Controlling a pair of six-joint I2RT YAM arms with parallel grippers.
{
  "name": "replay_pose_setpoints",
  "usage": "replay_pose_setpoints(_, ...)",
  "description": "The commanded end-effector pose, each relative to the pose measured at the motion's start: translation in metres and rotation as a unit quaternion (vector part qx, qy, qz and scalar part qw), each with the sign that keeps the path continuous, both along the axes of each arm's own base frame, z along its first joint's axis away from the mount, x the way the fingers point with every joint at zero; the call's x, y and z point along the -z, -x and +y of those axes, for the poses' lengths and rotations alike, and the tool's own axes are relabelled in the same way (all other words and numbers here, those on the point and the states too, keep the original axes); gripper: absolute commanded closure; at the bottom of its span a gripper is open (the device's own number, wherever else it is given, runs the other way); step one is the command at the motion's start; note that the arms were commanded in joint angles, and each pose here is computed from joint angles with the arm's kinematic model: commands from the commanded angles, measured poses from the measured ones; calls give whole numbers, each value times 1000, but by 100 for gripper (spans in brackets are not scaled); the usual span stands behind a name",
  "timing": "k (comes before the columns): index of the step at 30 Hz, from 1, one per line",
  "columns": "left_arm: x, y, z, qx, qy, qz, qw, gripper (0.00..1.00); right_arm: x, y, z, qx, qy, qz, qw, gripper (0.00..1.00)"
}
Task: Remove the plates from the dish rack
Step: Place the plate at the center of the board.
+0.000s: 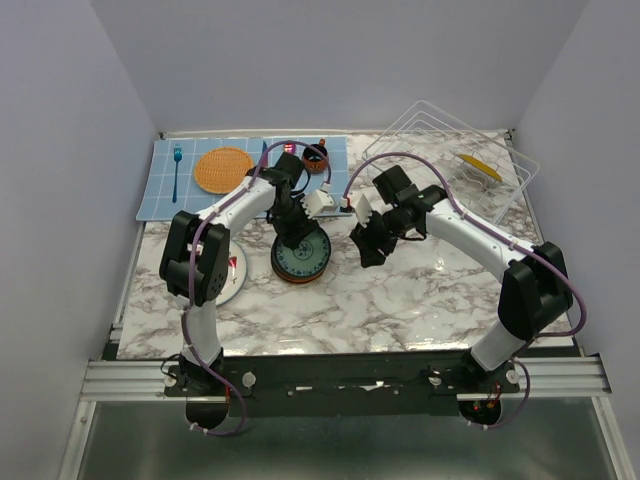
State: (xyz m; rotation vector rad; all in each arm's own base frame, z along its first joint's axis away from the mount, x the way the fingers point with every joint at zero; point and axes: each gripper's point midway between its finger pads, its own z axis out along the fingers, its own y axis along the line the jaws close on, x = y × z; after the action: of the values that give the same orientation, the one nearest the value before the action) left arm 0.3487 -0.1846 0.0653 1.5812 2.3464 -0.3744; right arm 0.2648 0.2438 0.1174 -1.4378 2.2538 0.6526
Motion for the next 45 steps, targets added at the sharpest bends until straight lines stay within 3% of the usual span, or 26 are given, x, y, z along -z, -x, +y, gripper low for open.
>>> replay_pose_setpoints(1, -8, -3, 11, 0, -29, -33, 999, 34, -1, 3, 5, -7, -13, -1, 1000, 40)
replay_pose_setpoints(17, -13, -3, 8, 0, -44, -53, 998, 32, 0, 10, 2, -11, -16, 1, 1000, 41)
replay_pose_setpoints(25, -16, -7, 10, -5, -49, -76, 996, 23, 1, 9, 2, -10, -15, 2, 1000, 41)
replay_pose_setpoints(37, -20, -9, 6, -7, -43, -93, 995, 20, 4, 9, 2, -10, -12, 4, 1000, 41)
replay_pose_setpoints(40, -25, -13, 6, -15, -39, -110, 993, 20, 2, 4, -1, 1, -7, -10, 1000, 41)
replay_pose_setpoints(45, -57, -27, -1, -45, 2, -177, 983, 19, -15, -27, -17, 60, 25, -102, 993, 41)
